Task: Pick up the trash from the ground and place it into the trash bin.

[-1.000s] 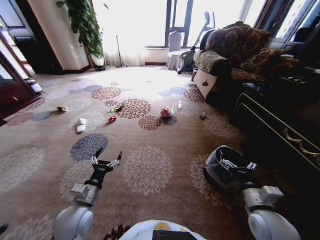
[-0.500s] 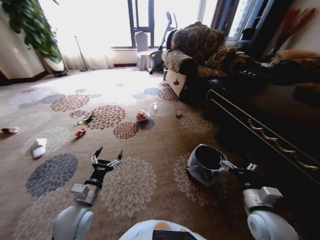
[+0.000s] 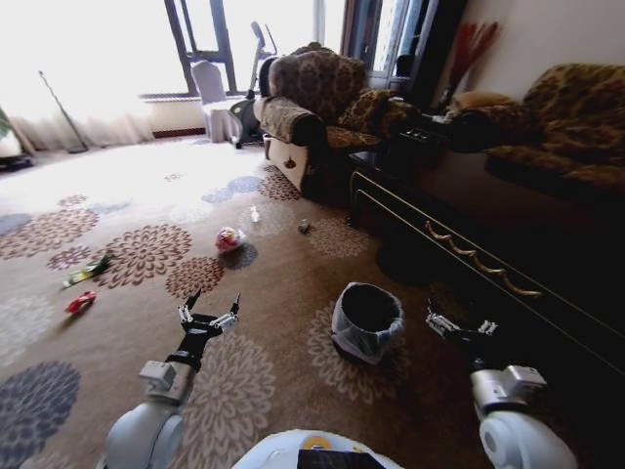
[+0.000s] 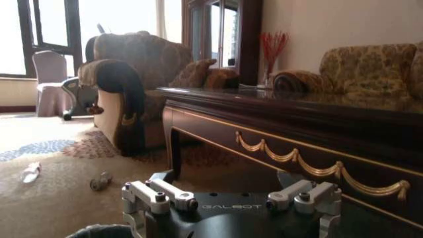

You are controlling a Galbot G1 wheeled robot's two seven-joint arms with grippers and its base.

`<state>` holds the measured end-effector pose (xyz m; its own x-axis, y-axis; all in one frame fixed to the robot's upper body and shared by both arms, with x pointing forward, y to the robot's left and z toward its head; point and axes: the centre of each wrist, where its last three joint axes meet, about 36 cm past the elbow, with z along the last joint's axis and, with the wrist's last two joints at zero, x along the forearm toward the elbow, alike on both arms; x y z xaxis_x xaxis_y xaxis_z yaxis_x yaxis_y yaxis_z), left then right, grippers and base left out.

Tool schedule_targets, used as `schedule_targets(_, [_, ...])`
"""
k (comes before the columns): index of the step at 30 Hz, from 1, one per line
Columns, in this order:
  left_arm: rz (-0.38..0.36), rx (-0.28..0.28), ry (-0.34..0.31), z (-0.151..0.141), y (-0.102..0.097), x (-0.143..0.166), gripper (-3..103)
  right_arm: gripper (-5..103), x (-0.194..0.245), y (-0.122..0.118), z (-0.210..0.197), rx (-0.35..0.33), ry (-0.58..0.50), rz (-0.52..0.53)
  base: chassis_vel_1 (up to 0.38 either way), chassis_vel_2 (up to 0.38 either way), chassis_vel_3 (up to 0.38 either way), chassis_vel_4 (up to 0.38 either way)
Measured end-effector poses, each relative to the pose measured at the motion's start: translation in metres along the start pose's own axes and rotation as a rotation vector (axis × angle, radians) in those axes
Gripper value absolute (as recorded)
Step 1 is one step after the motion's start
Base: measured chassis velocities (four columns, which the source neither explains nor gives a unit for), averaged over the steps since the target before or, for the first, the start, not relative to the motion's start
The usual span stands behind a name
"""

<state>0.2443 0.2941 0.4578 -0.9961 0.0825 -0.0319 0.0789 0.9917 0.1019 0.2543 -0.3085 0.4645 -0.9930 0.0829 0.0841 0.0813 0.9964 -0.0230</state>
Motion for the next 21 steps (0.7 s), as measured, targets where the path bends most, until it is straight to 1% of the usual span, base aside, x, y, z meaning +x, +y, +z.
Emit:
schedule_targets(3, [-0.002,0.008,-0.002,0.000,0.000,0.000,100,100,-0.007,-0.002,0.006,-0.004,0.022,-0.005,-0.120,-0.029,-0.034,-0.119])
schedule_targets(6, [-0.007,0.012,0.001,0.001,-0.001,0.001,100,100,-0.014,-0.005,0.013,-0.008,0.034,-0.009,0.000,0.000,0.000,0.000])
schedule_targets(12, [-0.021,0.019,0.003,0.005,0.000,0.004,100,100,-0.021,-0.007,0.013,0.000,0.012,-0.031,0.000,0.000,0.000,0.000])
schedule_targets(14, [-0.036,0.030,-0.012,0.013,0.000,0.004,100,100,-0.027,-0.006,0.010,0.001,-0.002,-0.047,0.000,0.000,0.000,0.000])
schedule_targets(16, [-0.039,0.032,-0.014,0.014,0.000,0.004,100,100,-0.027,-0.006,0.009,0.000,-0.003,-0.048,0.000,0.000,0.000,0.000])
schedule_targets(19, [-0.052,0.060,0.000,0.015,-0.003,0.002,100,100,-0.033,-0.007,0.006,0.005,0.002,-0.054,0.000,0.000,0.000,0.000])
schedule_targets(21, [-0.051,0.069,0.002,0.014,-0.004,-0.001,100,100,-0.034,-0.008,0.006,0.000,0.004,-0.055,0.000,0.000,0.000,0.000])
